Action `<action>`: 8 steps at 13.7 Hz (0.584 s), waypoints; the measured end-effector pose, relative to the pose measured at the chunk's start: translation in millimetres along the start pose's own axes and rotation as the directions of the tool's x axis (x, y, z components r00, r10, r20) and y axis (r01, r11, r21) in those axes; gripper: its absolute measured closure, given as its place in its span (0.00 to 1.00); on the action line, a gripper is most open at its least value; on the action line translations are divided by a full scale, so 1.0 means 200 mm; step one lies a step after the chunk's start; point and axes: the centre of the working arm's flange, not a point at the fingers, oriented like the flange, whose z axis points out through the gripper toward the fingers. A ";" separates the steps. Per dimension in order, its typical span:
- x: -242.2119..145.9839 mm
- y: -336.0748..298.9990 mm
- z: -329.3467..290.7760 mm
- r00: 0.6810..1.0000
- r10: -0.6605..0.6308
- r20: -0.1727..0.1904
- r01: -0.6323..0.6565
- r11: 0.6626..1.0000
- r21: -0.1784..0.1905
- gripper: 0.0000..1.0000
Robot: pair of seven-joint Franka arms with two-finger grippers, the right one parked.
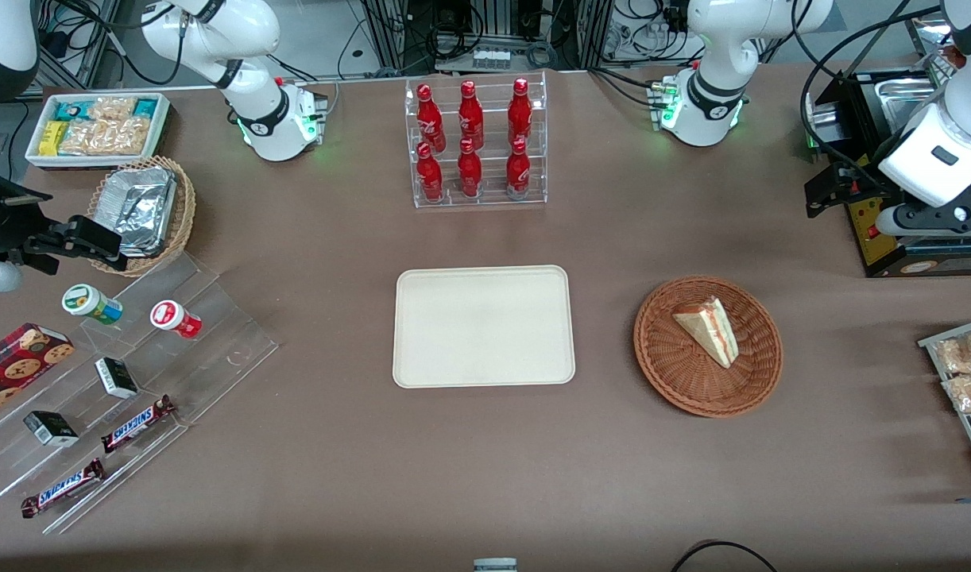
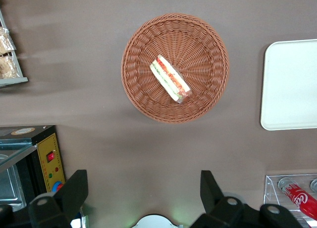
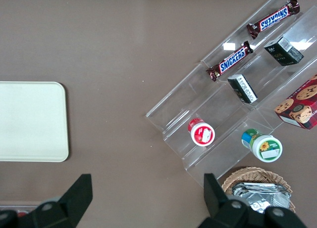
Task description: Place sandwich from basket to tray
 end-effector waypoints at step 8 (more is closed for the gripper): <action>0.09 -0.02 0.35 1.000 -0.014 -0.003 0.014 1.000 -0.002 0.00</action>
